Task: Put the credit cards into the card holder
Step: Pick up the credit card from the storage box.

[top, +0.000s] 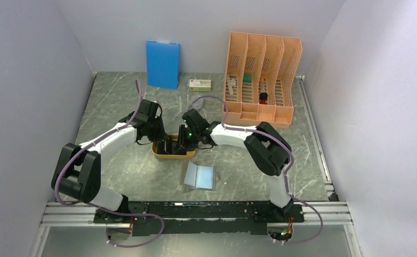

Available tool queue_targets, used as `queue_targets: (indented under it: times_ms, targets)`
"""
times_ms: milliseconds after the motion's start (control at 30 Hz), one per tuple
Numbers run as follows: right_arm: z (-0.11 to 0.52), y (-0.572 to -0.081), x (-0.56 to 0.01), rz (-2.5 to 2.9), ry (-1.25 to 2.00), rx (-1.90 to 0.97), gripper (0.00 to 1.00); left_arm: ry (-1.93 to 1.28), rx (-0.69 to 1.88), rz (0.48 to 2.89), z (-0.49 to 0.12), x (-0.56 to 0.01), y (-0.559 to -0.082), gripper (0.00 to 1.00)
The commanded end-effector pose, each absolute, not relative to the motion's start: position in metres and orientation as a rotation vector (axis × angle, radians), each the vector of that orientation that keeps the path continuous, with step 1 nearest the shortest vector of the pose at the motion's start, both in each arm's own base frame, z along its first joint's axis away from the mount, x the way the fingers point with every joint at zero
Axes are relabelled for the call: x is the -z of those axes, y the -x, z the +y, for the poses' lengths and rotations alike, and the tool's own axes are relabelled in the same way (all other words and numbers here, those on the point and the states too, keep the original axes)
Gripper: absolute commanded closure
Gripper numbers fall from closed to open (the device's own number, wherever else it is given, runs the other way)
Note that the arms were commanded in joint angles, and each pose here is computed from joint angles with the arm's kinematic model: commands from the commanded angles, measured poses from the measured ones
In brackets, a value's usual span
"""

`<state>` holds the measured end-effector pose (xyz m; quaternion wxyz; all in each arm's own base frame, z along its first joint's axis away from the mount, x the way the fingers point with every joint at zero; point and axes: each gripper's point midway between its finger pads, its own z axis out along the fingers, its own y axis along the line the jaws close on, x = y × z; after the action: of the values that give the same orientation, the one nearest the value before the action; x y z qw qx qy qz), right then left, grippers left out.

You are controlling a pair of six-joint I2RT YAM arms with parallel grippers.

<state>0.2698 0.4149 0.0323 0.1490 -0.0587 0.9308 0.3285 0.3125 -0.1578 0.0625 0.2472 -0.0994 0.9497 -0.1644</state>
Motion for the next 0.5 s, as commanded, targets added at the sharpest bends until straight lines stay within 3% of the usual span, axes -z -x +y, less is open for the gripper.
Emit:
queue_targets:
  times_ms: [0, 200, 467]
  targets:
    - [0.403, -0.273, -0.070, 2.607, 0.180, -0.969, 0.67, 0.298, 0.413, 2.539, -0.150, -0.087, -0.314, 0.95]
    - [0.391, -0.266, -0.104, 2.523, 0.207, -1.062, 0.56, 0.303, 0.468, 2.501, -0.149, -0.107, -0.308, 0.95]
    - [0.392, -0.223, -0.166, 2.280, 0.296, -1.494, 0.32, 0.295, 0.820, 2.334, -0.157, -0.166, -0.283, 0.95]
